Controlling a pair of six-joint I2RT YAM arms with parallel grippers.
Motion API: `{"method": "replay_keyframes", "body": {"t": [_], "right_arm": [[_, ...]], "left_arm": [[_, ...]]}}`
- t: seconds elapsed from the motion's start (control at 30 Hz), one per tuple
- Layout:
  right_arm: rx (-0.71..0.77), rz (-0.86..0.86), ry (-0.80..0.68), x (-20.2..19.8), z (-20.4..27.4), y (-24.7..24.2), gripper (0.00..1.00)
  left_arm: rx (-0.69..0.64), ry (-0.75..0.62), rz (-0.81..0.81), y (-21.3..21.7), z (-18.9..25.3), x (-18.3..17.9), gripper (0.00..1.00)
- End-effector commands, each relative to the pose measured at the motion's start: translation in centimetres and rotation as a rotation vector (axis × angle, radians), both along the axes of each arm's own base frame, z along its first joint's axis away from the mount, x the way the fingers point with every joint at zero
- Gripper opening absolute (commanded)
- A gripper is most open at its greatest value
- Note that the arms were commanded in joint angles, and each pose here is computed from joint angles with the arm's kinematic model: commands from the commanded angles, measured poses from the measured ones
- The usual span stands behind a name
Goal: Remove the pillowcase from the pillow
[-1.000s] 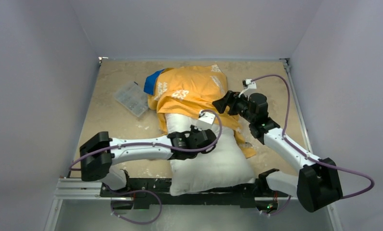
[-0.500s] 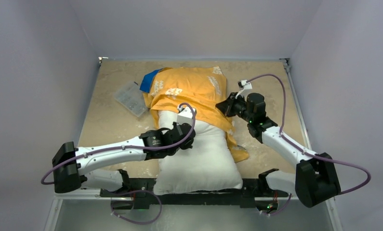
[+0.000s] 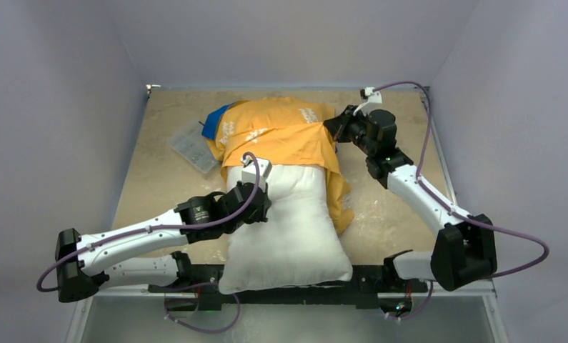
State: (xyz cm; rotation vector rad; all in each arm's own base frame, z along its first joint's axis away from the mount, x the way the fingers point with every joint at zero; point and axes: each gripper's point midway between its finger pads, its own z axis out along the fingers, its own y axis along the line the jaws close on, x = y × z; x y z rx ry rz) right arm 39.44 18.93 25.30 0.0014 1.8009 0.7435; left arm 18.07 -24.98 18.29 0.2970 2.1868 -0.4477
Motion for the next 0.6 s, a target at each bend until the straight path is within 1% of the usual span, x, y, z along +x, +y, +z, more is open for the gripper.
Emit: {"method": "replay_keyframes", "body": {"t": [0.0, 0.1, 0.23, 0.3, 0.4, 0.43, 0.5, 0.57], "right_arm": [[0.018, -0.179, -0.153, 3.7, 6.8, -3.8, 0.00], [0.019, -0.271, -0.171, 5.8, 8.2, -7.1, 0.00], [0.052, -0.340, -0.231, 6.6, 11.1, -10.5, 0.00], [0.046, -0.327, -0.266, 6.6, 12.5, -10.9, 0.00], [-0.012, -0.213, -0.263, 6.5, 12.4, -9.3, 0.00], [-0.033, -0.182, -0.249, 6.4, 11.8, -8.8, 0.05], [-0.038, -0.077, -0.218, 4.9, 9.7, -6.7, 0.22], [-0.040, -0.003, -0.206, 2.8, 7.9, -4.7, 0.44]], "left_arm": [[0.015, 0.000, -0.036, 1.3, 0.1, -0.8, 0.00], [-0.015, -0.017, -0.042, 1.8, 1.1, -1.1, 0.00], [-0.012, -0.026, -0.019, 3.0, 1.5, -1.2, 0.00], [-0.018, -0.029, -0.015, 3.4, 1.7, -1.3, 0.00], [-0.029, -0.032, -0.012, 3.4, 1.8, -1.4, 0.00], [-0.033, -0.034, -0.012, 3.3, 1.9, -1.3, 0.00], [-0.035, -0.034, -0.012, 3.0, 1.8, -1.2, 0.00], [-0.034, -0.032, -0.015, 2.7, 1.7, -1.1, 0.00]]}}
